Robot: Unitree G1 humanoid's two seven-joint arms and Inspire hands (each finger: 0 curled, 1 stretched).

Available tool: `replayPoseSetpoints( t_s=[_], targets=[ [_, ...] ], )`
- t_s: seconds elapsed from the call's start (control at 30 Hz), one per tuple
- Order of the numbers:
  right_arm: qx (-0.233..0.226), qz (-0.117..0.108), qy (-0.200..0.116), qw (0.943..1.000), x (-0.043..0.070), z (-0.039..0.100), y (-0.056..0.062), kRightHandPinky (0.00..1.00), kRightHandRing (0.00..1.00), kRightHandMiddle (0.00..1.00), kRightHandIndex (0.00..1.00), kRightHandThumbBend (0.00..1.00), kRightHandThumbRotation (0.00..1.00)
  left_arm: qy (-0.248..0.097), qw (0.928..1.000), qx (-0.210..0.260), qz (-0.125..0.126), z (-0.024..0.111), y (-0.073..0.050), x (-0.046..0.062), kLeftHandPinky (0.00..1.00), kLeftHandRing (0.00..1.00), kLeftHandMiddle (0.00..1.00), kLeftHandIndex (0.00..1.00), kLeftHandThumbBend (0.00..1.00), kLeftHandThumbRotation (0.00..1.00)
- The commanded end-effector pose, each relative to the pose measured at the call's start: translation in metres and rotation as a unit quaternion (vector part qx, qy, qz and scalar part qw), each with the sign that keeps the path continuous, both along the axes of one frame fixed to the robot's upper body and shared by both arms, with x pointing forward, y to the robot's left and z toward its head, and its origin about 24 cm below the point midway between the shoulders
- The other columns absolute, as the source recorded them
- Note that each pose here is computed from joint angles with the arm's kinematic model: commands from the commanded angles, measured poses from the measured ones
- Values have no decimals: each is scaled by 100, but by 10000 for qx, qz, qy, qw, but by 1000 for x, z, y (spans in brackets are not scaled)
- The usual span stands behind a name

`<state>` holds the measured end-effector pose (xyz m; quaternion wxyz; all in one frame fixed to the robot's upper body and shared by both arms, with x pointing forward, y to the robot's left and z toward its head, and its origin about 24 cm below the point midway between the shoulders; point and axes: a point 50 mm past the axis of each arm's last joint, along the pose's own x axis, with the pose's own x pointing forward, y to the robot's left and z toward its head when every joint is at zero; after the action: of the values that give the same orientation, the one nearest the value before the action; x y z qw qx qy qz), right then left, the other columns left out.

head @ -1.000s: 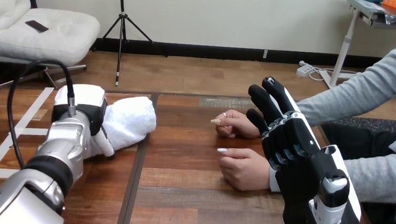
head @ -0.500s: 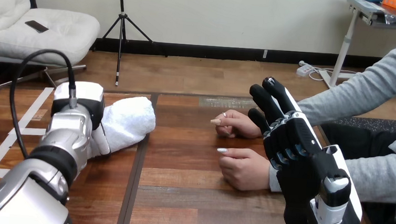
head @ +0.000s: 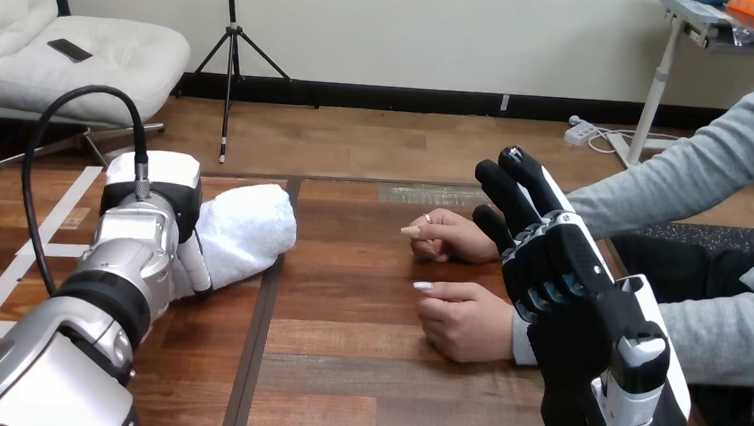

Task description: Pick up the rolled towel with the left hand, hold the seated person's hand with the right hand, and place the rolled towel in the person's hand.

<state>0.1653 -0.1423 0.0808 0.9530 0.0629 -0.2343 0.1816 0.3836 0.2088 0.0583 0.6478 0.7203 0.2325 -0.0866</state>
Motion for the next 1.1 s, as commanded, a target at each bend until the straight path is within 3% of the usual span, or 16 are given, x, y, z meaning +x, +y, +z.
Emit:
replayPoseSetpoints(
  t_s=[0.0,0.07,0.3,0.8,1.07],
  targets=[
    [126,27,-569,9983,5,19,0,100,99,94,94,92,100,-297,9994,-181,65,22,-7,11,45,60,67,64,92,11],
    [124,35,-577,9983,5,20,0,100,99,94,94,92,100,-295,9993,-229,98,22,-7,11,39,54,62,61,92,9],
    [127,40,-570,9983,4,20,0,100,100,94,94,92,100,-321,9987,-363,132,20,-7,11,34,47,57,59,92,6],
    [116,35,-564,9983,3,20,-1,100,100,94,94,92,100,-265,9986,-426,186,18,-6,10,34,47,58,57,91,2],
    [112,21,-546,9984,2,20,-1,100,100,94,94,92,100,-136,9991,-329,227,18,-6,9,35,49,59,58,93,8]
  ],
)
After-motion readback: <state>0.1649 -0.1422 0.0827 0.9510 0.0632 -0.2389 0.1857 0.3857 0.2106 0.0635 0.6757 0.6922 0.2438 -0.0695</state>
